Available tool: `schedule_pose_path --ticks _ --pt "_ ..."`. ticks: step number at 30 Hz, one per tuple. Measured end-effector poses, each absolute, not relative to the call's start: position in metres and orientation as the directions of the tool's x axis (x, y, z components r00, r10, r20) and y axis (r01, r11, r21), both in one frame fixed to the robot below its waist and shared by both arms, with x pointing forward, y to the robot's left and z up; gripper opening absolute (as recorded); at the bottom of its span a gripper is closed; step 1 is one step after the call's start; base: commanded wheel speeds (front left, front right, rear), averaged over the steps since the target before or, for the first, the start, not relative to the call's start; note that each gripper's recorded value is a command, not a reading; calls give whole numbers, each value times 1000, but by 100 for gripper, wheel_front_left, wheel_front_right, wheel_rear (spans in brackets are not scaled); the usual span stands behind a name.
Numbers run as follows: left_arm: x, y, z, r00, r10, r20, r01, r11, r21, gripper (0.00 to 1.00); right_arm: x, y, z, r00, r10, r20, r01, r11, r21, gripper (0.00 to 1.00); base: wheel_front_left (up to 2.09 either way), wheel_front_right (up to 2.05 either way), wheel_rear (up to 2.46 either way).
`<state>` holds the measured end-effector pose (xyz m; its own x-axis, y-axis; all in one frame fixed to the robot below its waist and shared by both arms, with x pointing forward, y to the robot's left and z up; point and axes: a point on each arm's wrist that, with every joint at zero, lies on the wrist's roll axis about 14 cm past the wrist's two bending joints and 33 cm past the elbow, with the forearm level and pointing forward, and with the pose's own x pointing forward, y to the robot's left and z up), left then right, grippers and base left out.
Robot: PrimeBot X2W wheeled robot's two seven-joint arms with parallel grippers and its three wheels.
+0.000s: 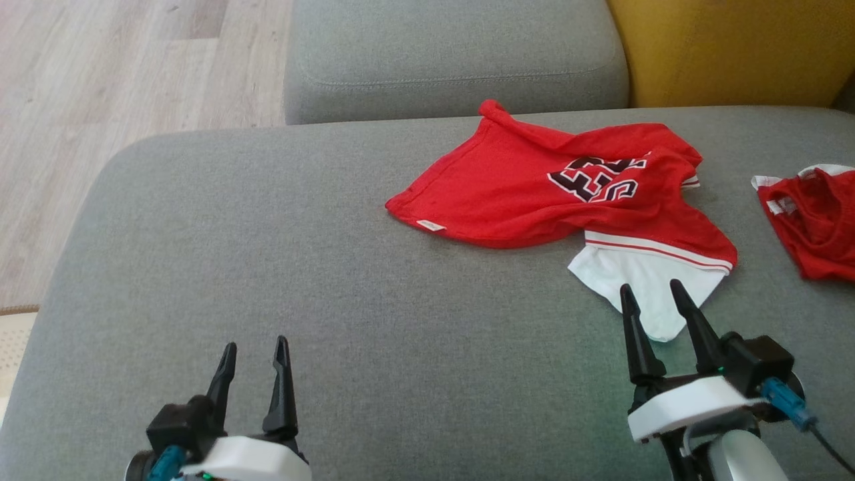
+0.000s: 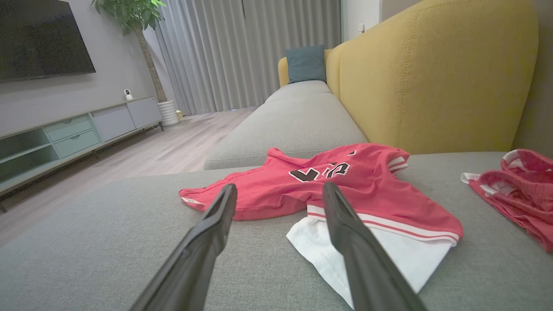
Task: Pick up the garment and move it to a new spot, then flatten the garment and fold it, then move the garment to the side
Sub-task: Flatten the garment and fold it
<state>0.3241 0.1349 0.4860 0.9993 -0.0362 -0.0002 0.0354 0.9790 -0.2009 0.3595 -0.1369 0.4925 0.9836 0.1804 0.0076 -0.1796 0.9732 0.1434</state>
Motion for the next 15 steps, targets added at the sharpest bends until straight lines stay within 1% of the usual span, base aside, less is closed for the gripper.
schedule_pose_path --ticks 15 --pt "324 135 486 999 -35 1 35 981 -193 100 360 -136 490 983 185 -10 -182 973 144 100 0 0 0"
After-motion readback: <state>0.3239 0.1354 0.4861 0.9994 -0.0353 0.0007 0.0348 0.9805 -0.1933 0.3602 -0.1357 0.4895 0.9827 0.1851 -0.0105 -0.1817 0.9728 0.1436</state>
